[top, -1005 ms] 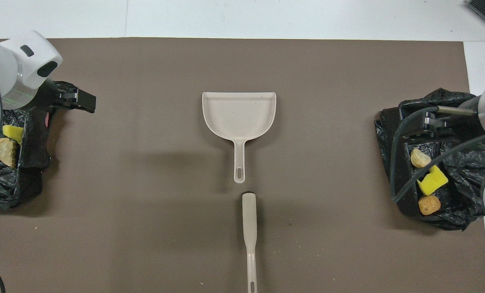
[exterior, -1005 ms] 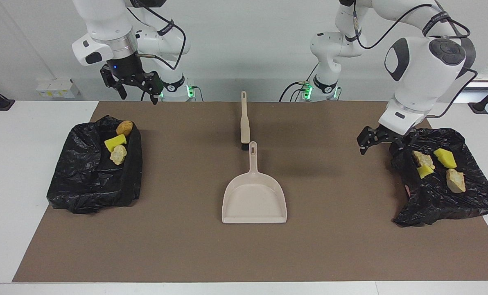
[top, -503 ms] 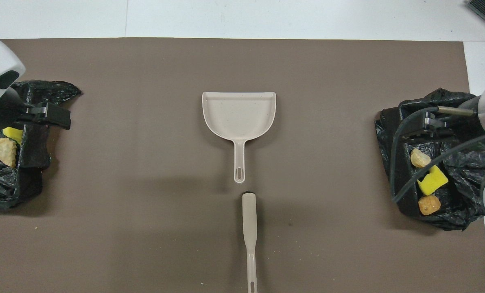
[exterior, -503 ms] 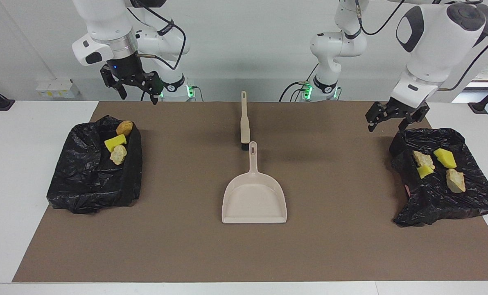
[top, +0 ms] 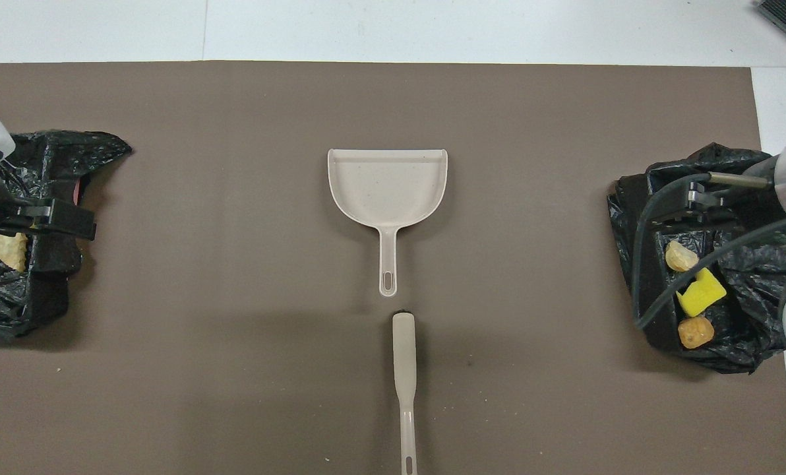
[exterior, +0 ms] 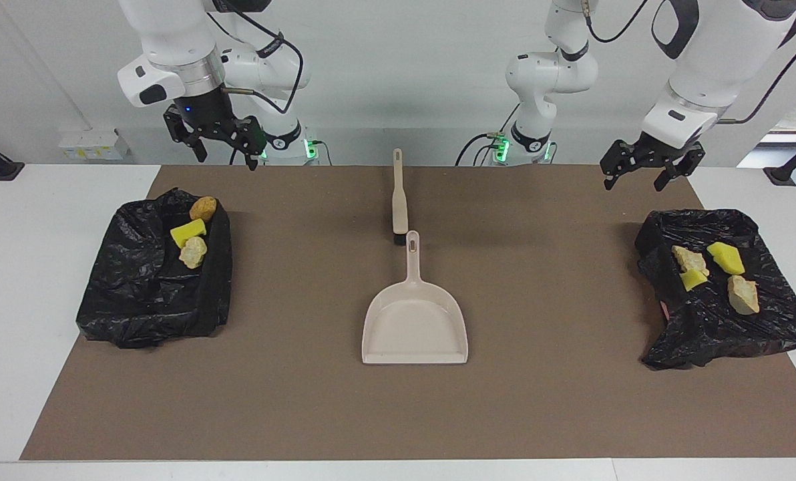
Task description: Sweep and dump trash in bin
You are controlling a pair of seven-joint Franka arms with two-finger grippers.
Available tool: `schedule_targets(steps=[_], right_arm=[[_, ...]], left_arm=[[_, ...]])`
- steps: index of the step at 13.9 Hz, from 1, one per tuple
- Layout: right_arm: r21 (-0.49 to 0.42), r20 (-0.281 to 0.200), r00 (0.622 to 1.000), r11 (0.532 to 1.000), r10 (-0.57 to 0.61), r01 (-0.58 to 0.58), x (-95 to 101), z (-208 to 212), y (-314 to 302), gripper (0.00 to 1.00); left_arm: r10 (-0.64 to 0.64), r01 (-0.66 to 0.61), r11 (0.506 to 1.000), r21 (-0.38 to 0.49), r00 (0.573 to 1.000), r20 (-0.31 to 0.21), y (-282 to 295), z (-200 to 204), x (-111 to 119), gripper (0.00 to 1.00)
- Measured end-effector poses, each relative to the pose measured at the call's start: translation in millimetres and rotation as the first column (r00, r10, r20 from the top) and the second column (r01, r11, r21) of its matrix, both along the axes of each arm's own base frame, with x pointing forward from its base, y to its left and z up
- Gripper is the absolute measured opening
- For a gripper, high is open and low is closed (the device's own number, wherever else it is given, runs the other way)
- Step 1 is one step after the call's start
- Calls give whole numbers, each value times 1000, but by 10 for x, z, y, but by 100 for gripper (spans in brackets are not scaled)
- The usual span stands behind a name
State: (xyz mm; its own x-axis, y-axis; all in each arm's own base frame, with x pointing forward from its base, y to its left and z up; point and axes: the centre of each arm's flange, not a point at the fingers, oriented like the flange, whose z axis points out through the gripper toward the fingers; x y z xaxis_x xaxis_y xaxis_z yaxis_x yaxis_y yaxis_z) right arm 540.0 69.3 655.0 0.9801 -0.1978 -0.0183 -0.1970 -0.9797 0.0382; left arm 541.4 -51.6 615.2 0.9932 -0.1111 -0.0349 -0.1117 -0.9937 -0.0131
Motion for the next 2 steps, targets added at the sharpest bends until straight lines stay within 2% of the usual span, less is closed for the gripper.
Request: schedule_targets(steps=[2], right_arm=[[0, -3, 1000, 1000, 0, 0, -3, -3, 0, 100]], left_arm=[[3, -3, 1000, 0, 1000, -18, 26, 0, -28, 100]])
